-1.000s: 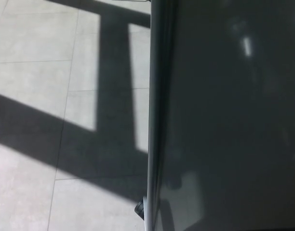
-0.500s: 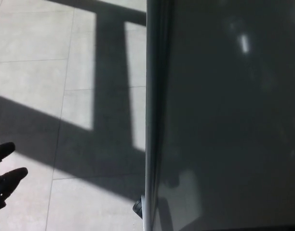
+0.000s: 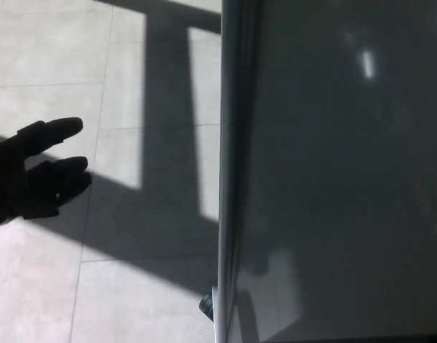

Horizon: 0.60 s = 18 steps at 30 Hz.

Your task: A white board is being place on the right hand side and parallel to the robot and the robot uses its left hand to grab on the leftside of the whiteboard and drag the whiteboard from the right hand side to the left hand side

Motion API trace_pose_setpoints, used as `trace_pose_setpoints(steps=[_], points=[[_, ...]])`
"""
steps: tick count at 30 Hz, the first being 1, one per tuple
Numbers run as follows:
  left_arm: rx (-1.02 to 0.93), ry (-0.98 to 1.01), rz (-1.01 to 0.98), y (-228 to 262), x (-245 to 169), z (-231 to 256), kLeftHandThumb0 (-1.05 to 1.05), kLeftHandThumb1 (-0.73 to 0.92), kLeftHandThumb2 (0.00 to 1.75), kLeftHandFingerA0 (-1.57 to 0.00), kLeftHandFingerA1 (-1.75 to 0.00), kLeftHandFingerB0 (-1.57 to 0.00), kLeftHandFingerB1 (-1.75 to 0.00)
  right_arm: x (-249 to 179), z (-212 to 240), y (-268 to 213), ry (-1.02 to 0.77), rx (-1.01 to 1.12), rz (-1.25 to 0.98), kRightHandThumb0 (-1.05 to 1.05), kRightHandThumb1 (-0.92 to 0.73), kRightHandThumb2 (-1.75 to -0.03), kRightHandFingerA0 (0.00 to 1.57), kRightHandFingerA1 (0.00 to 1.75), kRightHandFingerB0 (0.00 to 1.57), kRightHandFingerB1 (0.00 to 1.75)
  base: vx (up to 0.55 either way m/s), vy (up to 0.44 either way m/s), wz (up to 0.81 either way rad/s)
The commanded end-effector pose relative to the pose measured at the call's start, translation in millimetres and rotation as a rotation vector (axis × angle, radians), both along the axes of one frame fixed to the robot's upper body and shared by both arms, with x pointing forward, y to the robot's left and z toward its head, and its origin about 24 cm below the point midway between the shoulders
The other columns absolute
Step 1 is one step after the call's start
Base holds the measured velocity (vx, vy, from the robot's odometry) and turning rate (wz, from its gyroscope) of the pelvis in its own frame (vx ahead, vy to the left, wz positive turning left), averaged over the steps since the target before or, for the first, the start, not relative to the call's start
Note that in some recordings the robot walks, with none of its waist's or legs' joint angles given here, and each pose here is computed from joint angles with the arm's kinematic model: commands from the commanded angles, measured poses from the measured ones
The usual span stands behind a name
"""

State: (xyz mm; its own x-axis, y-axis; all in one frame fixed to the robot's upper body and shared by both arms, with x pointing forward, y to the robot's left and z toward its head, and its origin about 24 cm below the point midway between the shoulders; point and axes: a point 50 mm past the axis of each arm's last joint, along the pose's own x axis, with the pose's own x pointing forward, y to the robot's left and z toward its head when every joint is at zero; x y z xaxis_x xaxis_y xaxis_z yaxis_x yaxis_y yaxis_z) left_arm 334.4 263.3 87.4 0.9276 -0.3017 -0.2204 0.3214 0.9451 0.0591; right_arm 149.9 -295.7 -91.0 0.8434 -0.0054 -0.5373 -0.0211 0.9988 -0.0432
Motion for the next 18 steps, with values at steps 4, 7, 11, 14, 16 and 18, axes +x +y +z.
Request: trace_pose_setpoints(steps=[4,7,11,14,16,18], points=[[0.066,0.056,-0.077,-32.0,28.2,13.7,-0.41,0.44,0.57,-0.1,-0.33,-0.1,-0.24,-5.9,0.3,-3.9,-0.012,-0.014,-0.004,-0.49,-0.71,-0.9,0.69,0.99,0.18,0.67,0.0,0.0,0.0],[0.053,0.053,-0.113,-42.2,33.1,16.8,-0.41,0.3,0.7,-0.01,-0.34,-0.01,-0.27,-6.7,0.4,-4.8,-0.004,-0.007,-0.007,-0.47,-0.73,-0.9,0.68,0.99,0.18,0.66,0.0,0.0,0.0],[0.122,0.031,-0.176,-53.7,39.4,21.2,-0.53,0.35,0.72,-0.01,-0.29,0.0,-0.17,-6.6,-0.3,-4.4,-0.007,0.003,-0.012,-0.46,-0.69,-0.91,0.7,1.0,0.18,0.67,0.0,0.0,0.0],[0.152,0.024,-0.206,-63.6,42.7,24.4,-0.56,0.36,0.74,-0.03,-0.3,-0.02,-0.17,-7.7,-0.7,-4.8,0.0,0.005,-0.017,-0.47,-0.7,-0.89,0.72,0.97,0.21,0.66,0.0,0.0,0.0],[0.153,0.024,-0.208,-65.1,43.3,24.6,-0.56,0.36,0.74,-0.03,-0.3,-0.02,-0.17,-7.8,-1.0,-4.9,0.004,0.009,-0.024,-0.47,-0.7,-0.89,0.72,0.97,0.21,0.66,0.0,0.0,0.0],[0.16,0.022,-0.22,-71.2,44.9,26.0,-0.55,0.35,0.76,-0.01,-0.33,0.0,-0.2,-7.7,-0.9,-4.6,0.004,-0.001,-0.023,-0.45,-0.71,-0.92,0.72,0.99,0.2,0.68,0.0,0.0,0.0]])
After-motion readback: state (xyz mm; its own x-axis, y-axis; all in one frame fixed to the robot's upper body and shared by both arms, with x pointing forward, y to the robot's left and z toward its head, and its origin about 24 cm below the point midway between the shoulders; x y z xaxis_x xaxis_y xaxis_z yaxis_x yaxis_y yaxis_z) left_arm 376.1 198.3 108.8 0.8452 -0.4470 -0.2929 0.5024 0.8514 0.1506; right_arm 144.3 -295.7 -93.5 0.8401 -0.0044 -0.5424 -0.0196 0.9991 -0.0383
